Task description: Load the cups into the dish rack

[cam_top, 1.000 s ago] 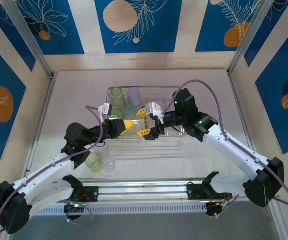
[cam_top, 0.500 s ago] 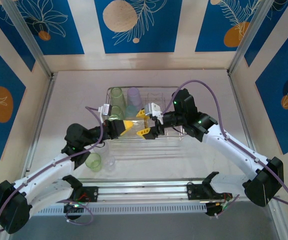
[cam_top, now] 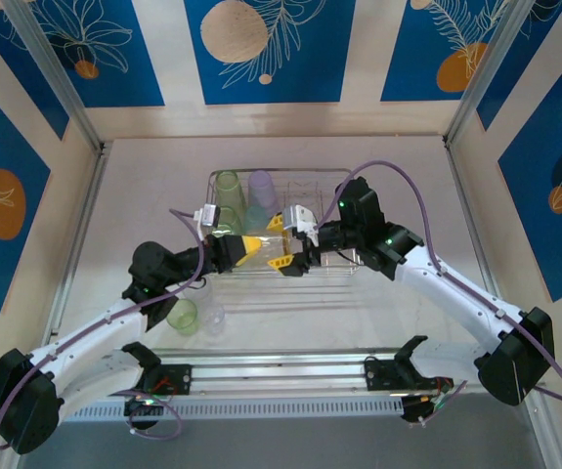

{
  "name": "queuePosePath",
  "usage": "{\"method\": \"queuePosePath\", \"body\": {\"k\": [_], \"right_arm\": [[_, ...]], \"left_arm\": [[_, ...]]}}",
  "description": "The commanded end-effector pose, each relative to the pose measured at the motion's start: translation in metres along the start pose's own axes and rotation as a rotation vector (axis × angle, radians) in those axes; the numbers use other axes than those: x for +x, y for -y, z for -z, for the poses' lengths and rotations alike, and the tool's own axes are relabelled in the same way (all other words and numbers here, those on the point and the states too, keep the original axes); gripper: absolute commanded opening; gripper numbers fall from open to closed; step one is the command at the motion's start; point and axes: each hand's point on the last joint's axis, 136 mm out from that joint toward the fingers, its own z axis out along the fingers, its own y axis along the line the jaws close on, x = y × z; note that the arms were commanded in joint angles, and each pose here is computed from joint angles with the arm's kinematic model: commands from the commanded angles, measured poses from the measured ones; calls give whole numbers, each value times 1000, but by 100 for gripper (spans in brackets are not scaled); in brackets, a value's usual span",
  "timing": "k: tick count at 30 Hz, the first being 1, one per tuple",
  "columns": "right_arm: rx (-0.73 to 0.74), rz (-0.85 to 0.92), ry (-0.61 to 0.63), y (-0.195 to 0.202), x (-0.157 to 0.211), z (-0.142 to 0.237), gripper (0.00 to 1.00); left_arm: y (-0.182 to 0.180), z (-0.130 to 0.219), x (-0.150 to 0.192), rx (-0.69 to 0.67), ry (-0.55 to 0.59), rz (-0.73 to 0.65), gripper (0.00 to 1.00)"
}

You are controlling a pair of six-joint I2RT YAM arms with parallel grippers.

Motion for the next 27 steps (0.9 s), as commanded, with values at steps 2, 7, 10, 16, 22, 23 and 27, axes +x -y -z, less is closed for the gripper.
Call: {"method": "queuePosePath", "body": {"k": [2,7,10,16,22,23,27], "right_arm": [[-42,-40,-4,-12,10,7,72],[-64,-73,-3,-14,10,11,71],[-84,-91,-1,-16,11,11,68],[-96,-89,4,-16,8,11,57],[-95,-104,-39,-14,12,11,16],[-91,-114,-46,-13,12,11,12],[-85,-158,-72,-8,15,13,0]], "left_arm": [[34,2,-11,101,49,-90,0],[35,2,-12,106,55,-94,0],[33,2,-12,101,53,-90,0],[27,1,-11,81,51,-84,0],[19,2,-12,49,57,-84,22],[17,2,-12,41,59,-86,28],[5,3,-11,-8,64,-84,75]]}}
